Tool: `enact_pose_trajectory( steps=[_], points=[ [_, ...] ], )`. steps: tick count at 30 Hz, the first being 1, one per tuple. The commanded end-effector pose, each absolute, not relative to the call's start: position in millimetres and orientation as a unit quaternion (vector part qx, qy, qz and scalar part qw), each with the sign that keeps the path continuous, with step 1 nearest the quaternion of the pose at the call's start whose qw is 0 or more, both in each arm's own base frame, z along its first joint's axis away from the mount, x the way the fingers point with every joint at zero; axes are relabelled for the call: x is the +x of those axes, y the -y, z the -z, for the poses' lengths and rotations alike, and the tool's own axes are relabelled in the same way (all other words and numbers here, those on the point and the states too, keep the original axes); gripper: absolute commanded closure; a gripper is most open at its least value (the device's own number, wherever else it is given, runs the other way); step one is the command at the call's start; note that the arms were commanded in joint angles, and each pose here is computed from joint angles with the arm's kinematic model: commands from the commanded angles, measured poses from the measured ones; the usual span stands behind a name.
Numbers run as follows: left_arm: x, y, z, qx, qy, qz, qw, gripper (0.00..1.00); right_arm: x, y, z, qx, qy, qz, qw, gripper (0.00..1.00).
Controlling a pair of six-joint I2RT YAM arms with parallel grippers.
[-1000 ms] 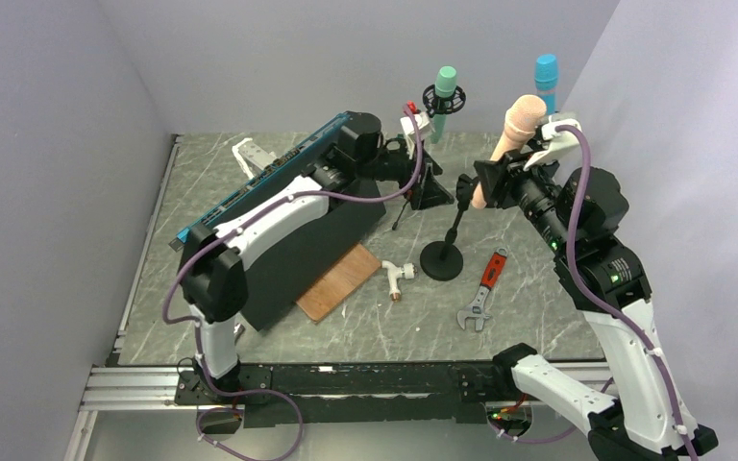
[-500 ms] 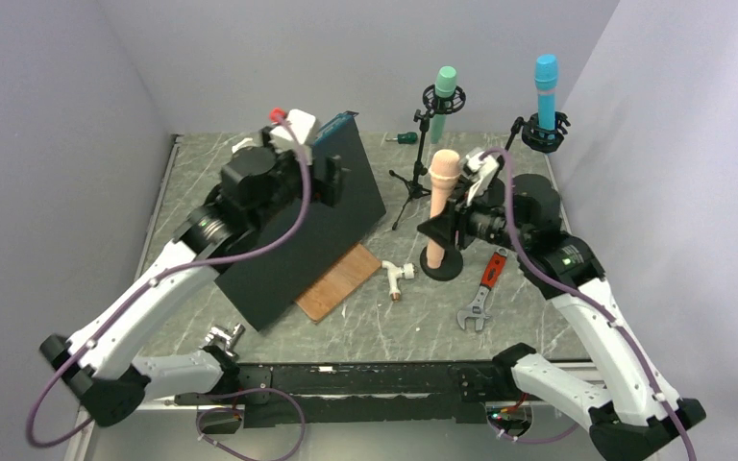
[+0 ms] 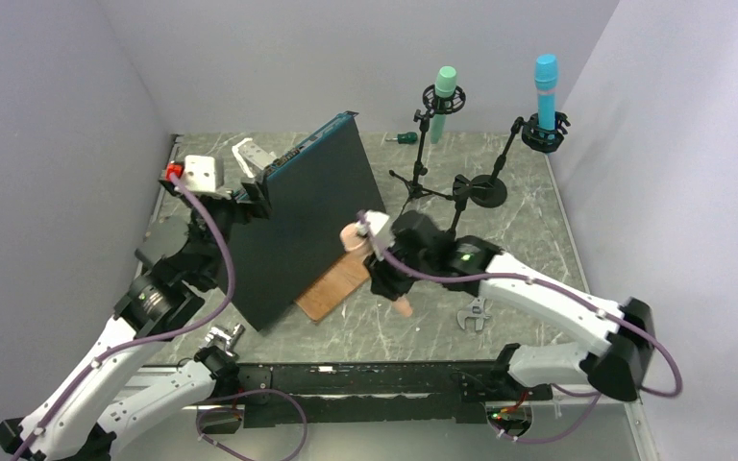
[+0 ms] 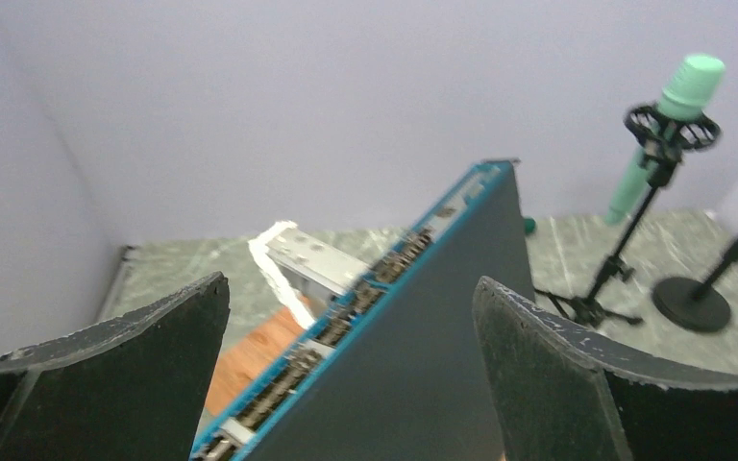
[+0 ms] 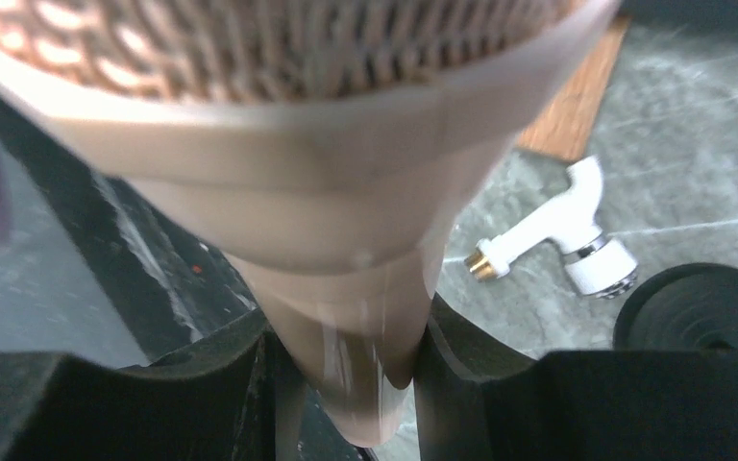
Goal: Remove the microphone from the stand
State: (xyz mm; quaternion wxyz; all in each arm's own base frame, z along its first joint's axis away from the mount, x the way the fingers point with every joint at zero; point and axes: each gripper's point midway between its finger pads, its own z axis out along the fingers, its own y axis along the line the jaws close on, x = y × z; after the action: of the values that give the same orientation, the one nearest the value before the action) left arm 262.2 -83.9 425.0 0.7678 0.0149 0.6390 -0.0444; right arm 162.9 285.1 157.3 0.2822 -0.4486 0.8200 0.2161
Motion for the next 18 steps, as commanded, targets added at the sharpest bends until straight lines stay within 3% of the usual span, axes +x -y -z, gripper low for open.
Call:
enact_pose_trajectory(
  steps=[1,8,18],
  points=[
    [257.8,51.8,-443.8,-0.008,-0.603,-0.035,0.797,0.01,157.2,-282.6,-125.4,-0.516,-0.802,-0.124,0.274,1.0],
    [251.0,38.3,-435.9,0.003,-0.583,-0.078,0.808,0.01,119.2,-285.7,-59.6,-0.647,-0.741,-0.023,0.179,1.0],
    [245.3,32.2,-424.8,0.023,-0.586,-0.1,0.804,0.01,111.3,-308.6,-29.7,-0.713,-0.68,0.04,0.169,1.0]
  ],
)
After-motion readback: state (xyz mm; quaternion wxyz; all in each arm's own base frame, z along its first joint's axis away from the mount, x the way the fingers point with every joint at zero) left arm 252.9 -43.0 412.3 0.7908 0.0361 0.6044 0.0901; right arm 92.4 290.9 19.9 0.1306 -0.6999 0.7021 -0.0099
